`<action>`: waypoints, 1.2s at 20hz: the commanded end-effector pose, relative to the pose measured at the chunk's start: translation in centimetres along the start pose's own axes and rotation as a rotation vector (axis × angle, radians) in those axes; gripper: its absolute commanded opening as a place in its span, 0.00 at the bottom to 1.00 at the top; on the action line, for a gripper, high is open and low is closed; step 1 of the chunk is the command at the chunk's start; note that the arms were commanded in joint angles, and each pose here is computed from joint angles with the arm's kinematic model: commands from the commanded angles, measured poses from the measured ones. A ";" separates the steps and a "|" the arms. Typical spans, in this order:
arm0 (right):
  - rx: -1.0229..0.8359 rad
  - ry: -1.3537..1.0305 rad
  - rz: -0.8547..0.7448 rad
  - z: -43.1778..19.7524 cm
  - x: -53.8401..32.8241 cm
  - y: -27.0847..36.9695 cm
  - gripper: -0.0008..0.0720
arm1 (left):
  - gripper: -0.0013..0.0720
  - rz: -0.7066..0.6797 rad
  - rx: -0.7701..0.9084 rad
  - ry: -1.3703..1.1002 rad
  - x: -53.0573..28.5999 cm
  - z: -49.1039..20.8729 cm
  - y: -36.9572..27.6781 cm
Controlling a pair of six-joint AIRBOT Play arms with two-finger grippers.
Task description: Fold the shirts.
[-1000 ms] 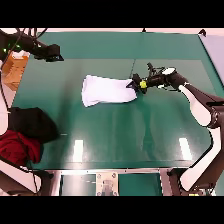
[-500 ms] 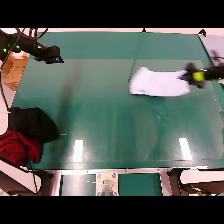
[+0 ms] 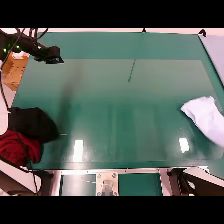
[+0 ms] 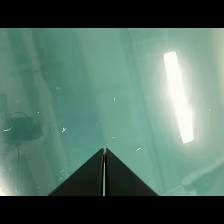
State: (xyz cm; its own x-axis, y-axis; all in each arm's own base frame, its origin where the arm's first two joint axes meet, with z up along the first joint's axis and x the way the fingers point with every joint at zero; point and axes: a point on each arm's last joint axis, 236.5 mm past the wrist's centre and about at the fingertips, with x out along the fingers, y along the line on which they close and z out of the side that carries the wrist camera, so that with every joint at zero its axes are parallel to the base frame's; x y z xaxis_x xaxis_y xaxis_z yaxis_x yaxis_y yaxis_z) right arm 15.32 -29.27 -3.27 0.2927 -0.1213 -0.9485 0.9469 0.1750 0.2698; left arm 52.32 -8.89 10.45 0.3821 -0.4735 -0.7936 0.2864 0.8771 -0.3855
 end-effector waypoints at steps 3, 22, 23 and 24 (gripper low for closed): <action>0.228 0.021 -0.075 -4.8 3.2 -8.4 0.04 | 0.05 0.000 0.000 -0.003 -0.1 0.1 0.0; -0.448 -0.052 0.325 -5.7 -8.2 18.6 0.04 | 0.05 0.107 -0.087 0.103 -3.1 -5.2 0.0; -0.541 -0.007 0.350 -9.0 -7.8 20.6 0.04 | 0.05 0.102 -0.092 0.118 -3.1 -6.8 -0.8; -0.641 0.042 0.372 -12.9 -7.3 22.2 0.04 | 0.05 0.096 -0.094 0.137 -3.1 -8.9 -1.8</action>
State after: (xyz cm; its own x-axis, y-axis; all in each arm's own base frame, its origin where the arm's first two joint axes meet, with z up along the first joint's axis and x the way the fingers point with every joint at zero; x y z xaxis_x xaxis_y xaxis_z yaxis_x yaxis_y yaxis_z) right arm 27.64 -21.12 7.14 0.5248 -0.0723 -0.8481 0.7283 0.5539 0.4035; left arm 46.72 -7.43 10.32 0.3218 -0.3756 -0.8692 0.1902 0.9249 -0.3292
